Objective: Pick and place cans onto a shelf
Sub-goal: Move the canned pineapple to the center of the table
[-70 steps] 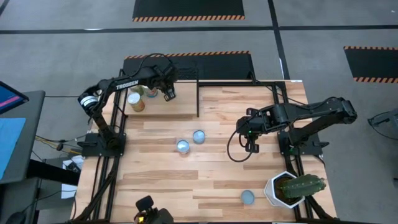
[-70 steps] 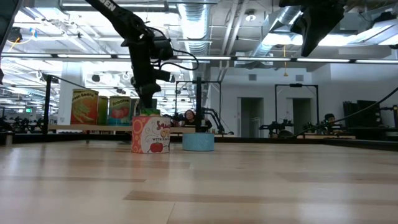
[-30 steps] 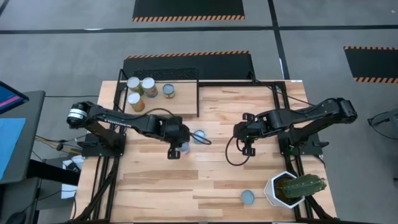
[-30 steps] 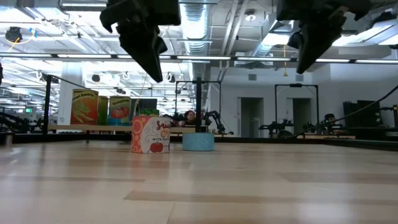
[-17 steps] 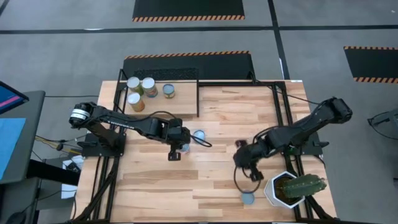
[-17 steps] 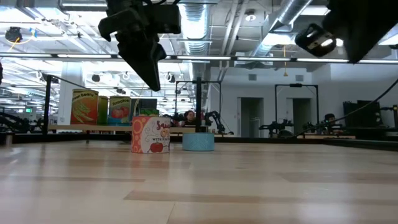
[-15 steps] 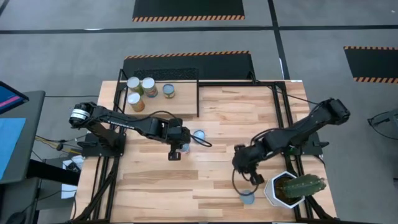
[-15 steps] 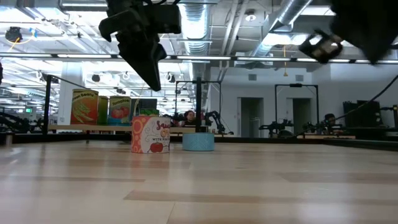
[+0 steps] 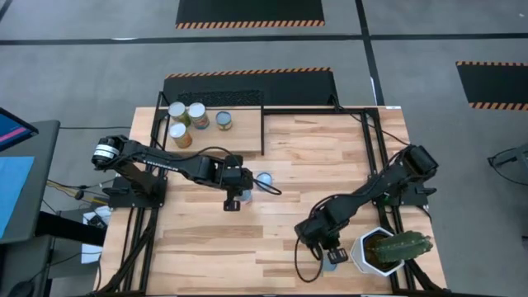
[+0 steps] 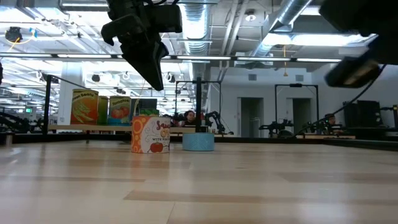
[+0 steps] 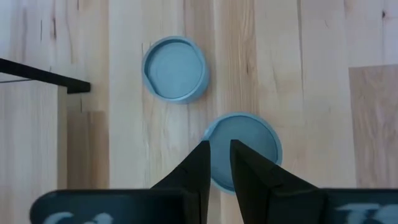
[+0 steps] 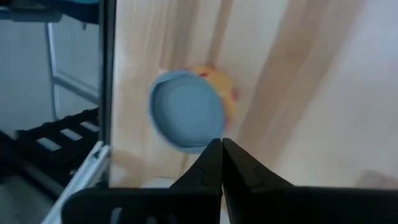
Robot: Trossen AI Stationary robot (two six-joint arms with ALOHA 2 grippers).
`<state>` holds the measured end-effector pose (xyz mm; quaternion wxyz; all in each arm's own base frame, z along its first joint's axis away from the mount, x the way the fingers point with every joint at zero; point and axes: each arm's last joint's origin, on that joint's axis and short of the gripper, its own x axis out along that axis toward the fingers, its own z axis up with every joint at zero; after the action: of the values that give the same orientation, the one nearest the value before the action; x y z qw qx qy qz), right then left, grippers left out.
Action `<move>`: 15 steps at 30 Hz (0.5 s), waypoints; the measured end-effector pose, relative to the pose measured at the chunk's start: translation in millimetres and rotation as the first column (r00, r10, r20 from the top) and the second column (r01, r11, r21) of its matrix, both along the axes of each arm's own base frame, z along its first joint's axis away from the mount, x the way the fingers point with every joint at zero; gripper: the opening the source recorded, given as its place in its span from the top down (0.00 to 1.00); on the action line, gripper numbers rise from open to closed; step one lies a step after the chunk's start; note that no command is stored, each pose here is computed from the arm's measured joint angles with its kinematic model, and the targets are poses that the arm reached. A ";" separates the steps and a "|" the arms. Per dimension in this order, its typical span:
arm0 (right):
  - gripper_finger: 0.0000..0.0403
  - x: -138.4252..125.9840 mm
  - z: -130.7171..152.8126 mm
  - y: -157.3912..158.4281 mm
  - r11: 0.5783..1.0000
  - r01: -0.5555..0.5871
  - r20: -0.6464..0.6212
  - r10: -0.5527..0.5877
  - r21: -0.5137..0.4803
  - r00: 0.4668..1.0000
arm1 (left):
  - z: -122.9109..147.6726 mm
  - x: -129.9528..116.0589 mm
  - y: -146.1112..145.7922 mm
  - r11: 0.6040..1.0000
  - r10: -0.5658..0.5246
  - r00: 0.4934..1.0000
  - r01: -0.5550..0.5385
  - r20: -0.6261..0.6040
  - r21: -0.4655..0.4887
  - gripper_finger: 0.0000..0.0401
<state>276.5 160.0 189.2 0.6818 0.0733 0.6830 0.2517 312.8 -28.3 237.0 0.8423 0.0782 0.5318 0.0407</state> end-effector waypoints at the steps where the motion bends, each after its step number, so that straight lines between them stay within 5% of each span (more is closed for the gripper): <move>1: 0.95 0.5 -2.5 3.4 1.000 0.005 -0.023 -0.005 0.006 1.000 | 0.0 0.0 0.0 1.000 -0.003 1.000 0.003 0.000 0.001 0.87; 15: 0.96 5.6 -26.5 36.3 0.999 0.024 -0.134 -0.018 0.040 0.991 | 0.1 -0.1 0.3 1.000 -0.011 1.000 0.011 -0.003 0.017 0.87</move>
<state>282.1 196.3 162.7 0.6355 0.1112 0.7209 0.2531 312.7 -28.0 237.1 0.8409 0.0882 0.5324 0.0405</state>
